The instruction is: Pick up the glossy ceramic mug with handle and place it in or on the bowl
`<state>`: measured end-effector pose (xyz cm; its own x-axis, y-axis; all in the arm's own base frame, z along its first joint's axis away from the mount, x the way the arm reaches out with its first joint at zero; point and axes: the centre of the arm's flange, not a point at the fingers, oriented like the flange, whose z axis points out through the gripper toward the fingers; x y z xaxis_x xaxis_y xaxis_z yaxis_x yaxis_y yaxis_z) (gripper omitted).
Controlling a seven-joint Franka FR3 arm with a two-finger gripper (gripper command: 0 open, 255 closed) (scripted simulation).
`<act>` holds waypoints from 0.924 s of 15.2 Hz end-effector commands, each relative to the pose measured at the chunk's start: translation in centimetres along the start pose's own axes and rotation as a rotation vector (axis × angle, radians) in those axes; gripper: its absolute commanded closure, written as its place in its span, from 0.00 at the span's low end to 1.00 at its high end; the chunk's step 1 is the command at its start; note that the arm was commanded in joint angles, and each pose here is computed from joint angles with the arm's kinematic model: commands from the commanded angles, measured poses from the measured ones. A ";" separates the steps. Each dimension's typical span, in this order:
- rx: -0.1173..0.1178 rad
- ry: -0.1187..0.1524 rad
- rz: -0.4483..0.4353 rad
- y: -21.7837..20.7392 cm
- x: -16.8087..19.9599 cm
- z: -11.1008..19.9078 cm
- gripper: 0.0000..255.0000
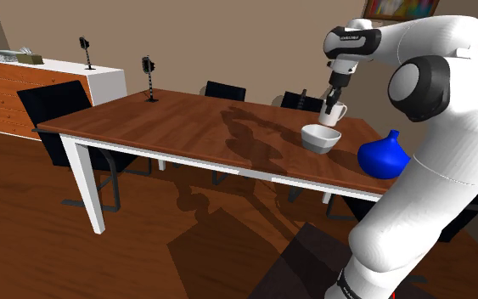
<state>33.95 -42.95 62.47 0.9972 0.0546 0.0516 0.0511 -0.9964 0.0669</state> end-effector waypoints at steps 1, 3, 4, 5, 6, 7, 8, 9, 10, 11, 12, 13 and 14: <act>-0.001 0.001 0.000 -0.1 0.0 1.1 1.00; -0.001 0.001 0.000 -0.1 -0.1 2.1 1.00; -0.001 0.001 0.000 -0.2 -0.1 2.7 1.00; -0.001 0.001 0.000 -0.2 -0.1 3.2 1.00; -0.001 0.001 0.000 -0.2 -0.2 3.7 1.00; -0.001 0.001 0.000 -0.3 -0.2 3.7 1.00; -0.001 0.001 0.000 -0.2 -0.2 3.7 1.00; -0.001 0.001 0.000 -0.2 -0.2 3.7 1.00; -0.001 0.001 0.000 -0.2 -0.2 3.7 1.00; -0.001 0.001 0.000 -0.2 -0.2 3.7 1.00; -0.001 0.001 0.000 -0.2 -0.2 3.7 1.00; -0.001 0.001 0.000 -0.2 -0.2 3.7 1.00; -0.001 0.001 0.000 -0.2 -0.2 3.7 1.00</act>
<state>33.99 -42.95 58.72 0.9972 0.0547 0.0519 0.0512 -0.9964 0.0672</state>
